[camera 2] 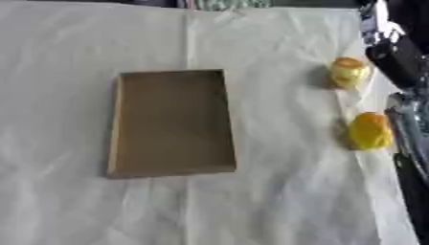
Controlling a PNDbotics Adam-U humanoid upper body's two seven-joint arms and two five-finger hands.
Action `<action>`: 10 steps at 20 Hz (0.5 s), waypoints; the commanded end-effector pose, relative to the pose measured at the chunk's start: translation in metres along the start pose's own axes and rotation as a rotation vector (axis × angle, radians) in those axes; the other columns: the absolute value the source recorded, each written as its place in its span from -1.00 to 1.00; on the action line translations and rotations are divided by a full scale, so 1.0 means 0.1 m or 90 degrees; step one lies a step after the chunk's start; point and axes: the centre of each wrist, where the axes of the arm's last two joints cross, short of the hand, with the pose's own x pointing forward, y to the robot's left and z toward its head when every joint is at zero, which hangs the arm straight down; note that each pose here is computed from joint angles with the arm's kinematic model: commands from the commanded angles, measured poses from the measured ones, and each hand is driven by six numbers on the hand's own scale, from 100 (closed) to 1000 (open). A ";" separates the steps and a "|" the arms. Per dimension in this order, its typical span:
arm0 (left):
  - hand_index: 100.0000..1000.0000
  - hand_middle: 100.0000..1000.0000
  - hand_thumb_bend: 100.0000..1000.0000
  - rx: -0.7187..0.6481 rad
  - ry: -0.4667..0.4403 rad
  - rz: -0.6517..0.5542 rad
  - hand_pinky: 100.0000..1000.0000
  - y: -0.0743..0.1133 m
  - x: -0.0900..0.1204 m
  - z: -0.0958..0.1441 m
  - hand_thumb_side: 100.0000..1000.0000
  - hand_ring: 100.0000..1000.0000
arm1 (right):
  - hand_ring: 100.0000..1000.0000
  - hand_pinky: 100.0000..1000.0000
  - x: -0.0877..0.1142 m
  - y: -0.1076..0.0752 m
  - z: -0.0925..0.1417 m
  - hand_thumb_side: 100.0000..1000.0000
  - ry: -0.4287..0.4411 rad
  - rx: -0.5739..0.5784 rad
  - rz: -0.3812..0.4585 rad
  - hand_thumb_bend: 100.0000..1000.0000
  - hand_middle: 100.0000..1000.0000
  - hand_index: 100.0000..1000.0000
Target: Pick up objects on the table and place them in the box.
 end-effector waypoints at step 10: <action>0.60 0.51 -0.35 -0.026 -0.025 -0.015 0.72 0.06 0.05 -0.07 -0.14 0.53 | 0.71 0.73 0.19 -0.52 -0.09 -0.53 -0.028 0.209 0.255 -1.00 0.44 0.67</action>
